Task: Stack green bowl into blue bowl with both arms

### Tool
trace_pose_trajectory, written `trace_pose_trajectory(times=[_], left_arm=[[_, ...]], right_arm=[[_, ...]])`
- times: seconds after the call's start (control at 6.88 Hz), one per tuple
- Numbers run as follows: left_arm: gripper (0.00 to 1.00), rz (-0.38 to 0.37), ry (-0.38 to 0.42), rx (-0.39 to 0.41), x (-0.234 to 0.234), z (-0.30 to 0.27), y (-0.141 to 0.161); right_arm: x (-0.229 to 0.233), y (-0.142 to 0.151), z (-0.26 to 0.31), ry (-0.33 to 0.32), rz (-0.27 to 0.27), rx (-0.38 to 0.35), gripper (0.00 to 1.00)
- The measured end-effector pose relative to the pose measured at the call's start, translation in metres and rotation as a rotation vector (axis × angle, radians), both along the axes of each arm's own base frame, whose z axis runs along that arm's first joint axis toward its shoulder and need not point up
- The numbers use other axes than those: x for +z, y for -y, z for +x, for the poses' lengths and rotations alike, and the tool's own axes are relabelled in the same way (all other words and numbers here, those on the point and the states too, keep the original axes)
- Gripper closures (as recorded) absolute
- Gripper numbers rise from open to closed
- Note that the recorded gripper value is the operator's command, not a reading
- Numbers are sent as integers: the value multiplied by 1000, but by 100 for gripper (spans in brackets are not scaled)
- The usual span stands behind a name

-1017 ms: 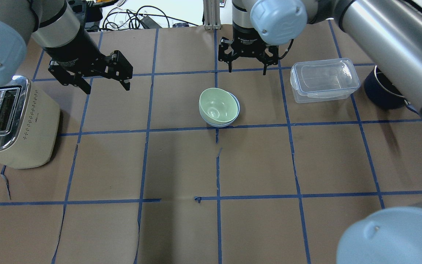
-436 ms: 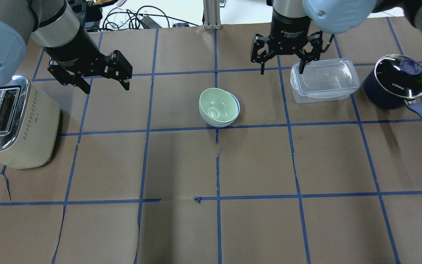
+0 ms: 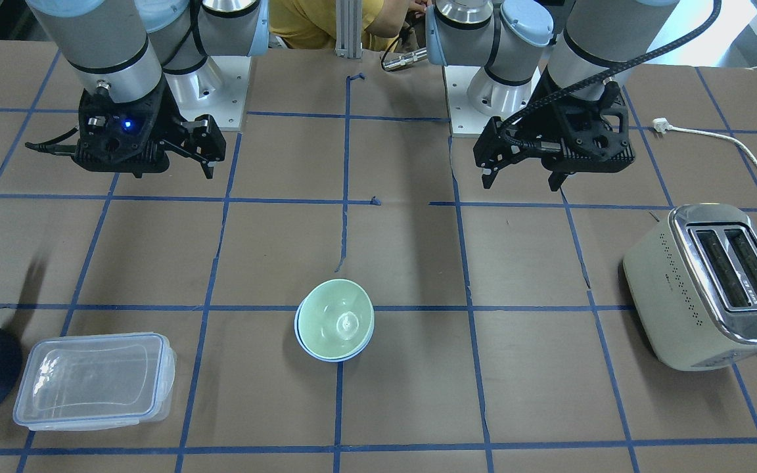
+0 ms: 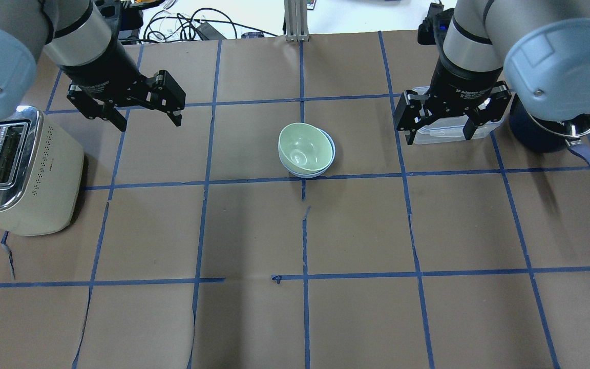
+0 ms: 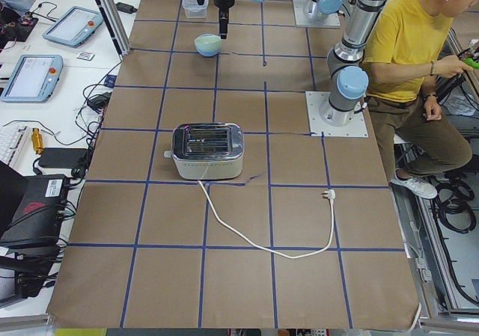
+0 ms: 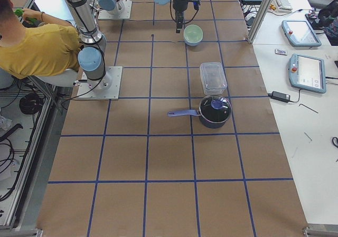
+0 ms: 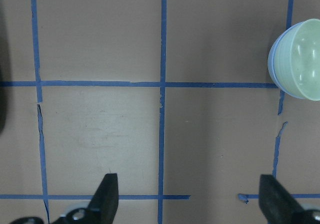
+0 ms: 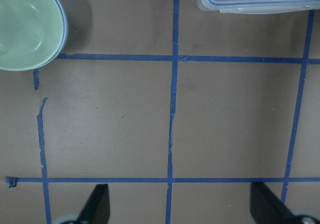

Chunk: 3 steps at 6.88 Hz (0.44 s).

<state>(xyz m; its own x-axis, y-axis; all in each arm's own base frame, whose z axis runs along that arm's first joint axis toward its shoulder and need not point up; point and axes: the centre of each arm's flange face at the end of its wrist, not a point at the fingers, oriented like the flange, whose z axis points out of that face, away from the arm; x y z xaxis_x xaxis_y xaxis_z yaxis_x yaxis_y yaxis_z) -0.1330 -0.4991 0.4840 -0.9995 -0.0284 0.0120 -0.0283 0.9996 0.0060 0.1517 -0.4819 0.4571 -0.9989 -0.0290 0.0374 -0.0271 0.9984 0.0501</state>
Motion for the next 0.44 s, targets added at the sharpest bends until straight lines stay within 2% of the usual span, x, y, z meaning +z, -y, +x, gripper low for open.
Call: trace_pose_trajectory(times=[0.44], left_arm=[[0, -1, -1, 0, 0, 0, 0]], right_arm=[[8, 1, -27, -2, -1, -57, 0]])
